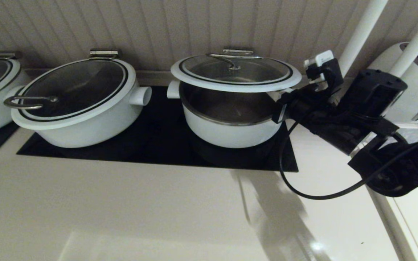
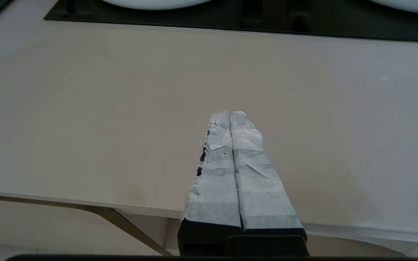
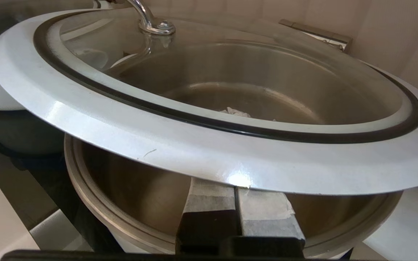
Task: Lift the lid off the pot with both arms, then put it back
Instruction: Open the pot lid completely
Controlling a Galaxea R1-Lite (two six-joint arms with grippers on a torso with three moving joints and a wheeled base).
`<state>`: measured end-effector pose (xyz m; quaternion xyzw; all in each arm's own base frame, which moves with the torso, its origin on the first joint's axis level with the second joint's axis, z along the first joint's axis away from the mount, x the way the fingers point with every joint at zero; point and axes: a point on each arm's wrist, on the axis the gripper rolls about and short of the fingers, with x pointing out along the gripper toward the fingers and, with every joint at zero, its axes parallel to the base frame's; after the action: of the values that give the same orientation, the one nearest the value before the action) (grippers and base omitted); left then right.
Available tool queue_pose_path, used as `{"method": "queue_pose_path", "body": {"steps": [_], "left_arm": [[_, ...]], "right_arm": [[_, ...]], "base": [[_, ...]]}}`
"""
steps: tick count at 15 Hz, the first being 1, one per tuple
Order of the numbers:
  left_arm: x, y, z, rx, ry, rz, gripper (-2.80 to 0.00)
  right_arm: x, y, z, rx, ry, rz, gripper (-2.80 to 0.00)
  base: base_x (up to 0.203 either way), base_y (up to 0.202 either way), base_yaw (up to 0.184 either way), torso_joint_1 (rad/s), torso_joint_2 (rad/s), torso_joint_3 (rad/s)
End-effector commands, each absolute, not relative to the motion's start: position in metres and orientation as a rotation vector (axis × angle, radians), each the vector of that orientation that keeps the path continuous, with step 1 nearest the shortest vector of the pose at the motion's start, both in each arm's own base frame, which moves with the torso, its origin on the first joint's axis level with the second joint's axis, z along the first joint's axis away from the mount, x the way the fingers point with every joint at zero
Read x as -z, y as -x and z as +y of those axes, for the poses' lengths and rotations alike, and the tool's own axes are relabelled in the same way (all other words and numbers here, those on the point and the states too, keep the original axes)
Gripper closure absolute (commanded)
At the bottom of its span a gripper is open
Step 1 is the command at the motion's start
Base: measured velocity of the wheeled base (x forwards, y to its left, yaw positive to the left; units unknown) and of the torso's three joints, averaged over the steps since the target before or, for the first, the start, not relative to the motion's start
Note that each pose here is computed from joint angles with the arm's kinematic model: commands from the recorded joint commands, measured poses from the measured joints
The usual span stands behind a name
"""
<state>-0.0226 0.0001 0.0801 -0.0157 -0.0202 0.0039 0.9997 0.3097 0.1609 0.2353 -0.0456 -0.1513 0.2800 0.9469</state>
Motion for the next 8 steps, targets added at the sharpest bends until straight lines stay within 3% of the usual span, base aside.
{"method": "queue_pose_path", "body": {"steps": [1,8], "left_arm": [[-0.0800,0.0229,0.0001,-0.008,0.032,-0.045,0.00],[-0.0800,0.0229,0.0001,-0.008,0.032,-0.045,0.00]], "right_arm": [[-0.2388,-0.3077,0.1598,-0.569,0.091,-0.323,0.00],[-0.2484,-0.3037,0.1577,-0.564,0.087,-0.354,0.00]], "base": [[0.000,0.000,0.000,0.000,0.00,0.000],[0.000,0.000,0.000,0.000,0.00,0.000]]}}
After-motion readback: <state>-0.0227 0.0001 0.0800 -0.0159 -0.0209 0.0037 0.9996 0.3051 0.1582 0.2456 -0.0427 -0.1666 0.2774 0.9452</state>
